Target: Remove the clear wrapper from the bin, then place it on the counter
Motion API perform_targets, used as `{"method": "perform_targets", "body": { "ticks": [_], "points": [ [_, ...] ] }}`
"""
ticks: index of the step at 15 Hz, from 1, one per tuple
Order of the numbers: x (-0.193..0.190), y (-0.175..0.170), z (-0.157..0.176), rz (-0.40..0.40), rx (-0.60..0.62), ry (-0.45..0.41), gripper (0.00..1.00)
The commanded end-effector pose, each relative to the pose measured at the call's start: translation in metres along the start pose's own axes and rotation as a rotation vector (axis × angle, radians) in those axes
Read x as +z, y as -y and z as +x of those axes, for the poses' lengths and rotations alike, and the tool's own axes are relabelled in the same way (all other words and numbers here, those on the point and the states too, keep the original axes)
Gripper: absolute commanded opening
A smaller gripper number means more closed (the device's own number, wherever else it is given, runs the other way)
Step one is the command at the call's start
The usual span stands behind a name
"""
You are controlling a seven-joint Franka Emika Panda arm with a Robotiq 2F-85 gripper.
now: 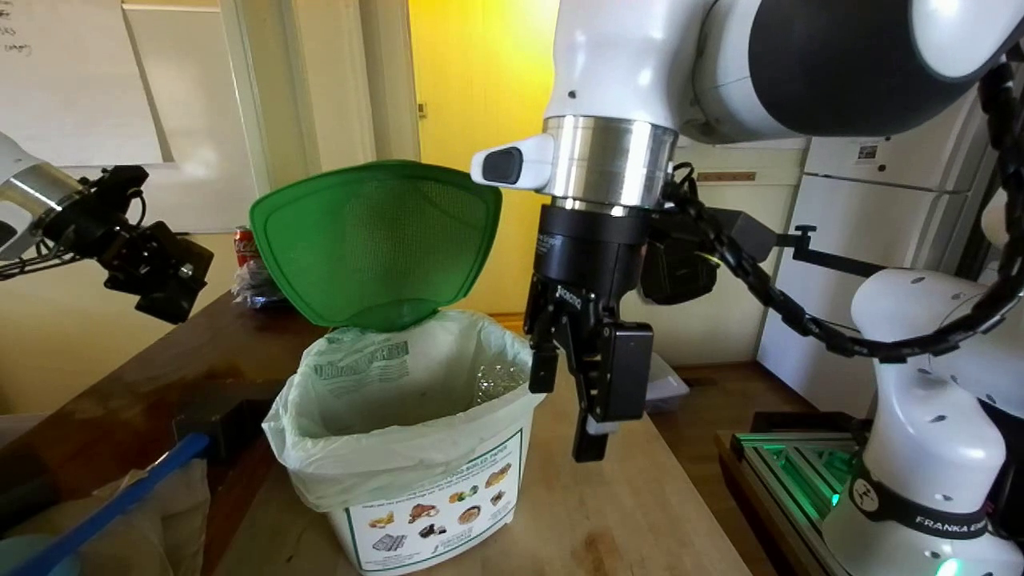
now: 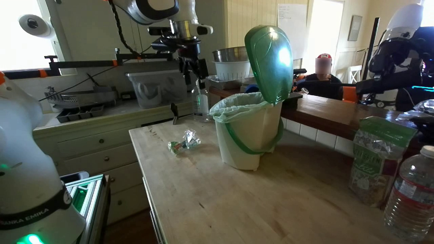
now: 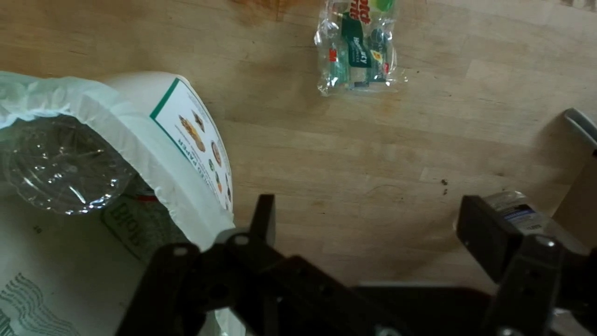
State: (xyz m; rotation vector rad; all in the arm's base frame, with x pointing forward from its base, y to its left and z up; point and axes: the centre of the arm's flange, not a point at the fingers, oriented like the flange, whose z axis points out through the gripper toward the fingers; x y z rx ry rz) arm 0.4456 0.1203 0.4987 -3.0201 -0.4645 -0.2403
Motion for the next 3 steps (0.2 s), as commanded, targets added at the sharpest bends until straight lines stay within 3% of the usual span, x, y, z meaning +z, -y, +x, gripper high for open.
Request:
{"method": "perform_targets", "body": {
  "ticks": [1, 3],
  "points": [
    [0.0001, -0.0003, 0.0, 0.0, 0.001, 0.0, 1.0],
    [0.0004, -0.0007, 0.0001, 0.0, 0.001, 0.001, 1.0]
  ]
}}
